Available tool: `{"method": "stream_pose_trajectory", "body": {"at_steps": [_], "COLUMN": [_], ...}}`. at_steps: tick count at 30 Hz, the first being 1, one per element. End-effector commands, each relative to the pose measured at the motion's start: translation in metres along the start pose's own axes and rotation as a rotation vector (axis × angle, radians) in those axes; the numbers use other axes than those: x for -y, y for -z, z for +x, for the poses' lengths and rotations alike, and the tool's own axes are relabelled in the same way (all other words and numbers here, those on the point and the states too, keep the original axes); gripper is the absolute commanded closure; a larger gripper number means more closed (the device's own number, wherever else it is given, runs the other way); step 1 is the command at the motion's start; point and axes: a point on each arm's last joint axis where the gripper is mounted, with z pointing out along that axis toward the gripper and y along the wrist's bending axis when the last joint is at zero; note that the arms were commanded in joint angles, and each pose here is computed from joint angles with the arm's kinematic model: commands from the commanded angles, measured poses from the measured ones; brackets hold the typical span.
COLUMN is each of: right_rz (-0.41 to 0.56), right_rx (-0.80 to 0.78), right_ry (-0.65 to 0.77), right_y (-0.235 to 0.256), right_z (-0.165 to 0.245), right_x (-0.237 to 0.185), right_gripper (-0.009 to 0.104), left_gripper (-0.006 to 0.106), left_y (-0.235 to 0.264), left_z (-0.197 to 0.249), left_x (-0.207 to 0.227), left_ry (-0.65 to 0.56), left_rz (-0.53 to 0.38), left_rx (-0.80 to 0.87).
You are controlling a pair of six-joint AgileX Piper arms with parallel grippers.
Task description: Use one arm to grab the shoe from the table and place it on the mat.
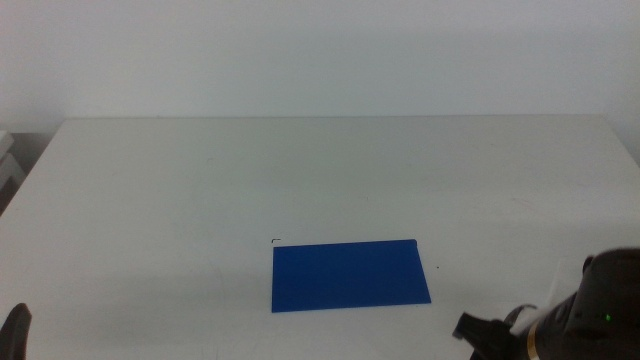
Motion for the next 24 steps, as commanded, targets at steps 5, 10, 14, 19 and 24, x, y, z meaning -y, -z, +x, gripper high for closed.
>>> {"method": "stream_pose_trajectory", "body": {"at_steps": [5, 10, 14, 19, 24], "right_rz": [-0.054, -0.112, -0.1, -0.066, -0.053], "right_rx": [0.072, 0.113, 0.13, 0.112, 0.07], "right_ry": [0.002, -0.017, -0.012, 0.037, 0.107], "right_y": [0.036, 0.062, 0.077, 0.087, 0.083], "right_z": [-0.023, -0.048, -0.065, -0.08, -0.086], "right_x": [-0.02, -0.037, -0.048, -0.073, -0.11], "right_gripper": [0.099, 0.099, 0.099, 0.099, 0.099], "left_gripper": [0.007, 0.007, 0.007, 0.007, 0.007], "left_y": [0.001, 0.001, 0.001, 0.001, 0.001], "left_z": [-0.006, -0.006, -0.006, -0.006, -0.006], "left_x": [0.0, 0.0, 0.0, 0.0, 0.0], "left_ry": [0.015, 0.015, 0.015, 0.015, 0.015], "left_rz": [0.0, 0.0, 0.0, 0.0, 0.0], "left_rx": [0.085, 0.085, 0.085, 0.084, 0.084]}}
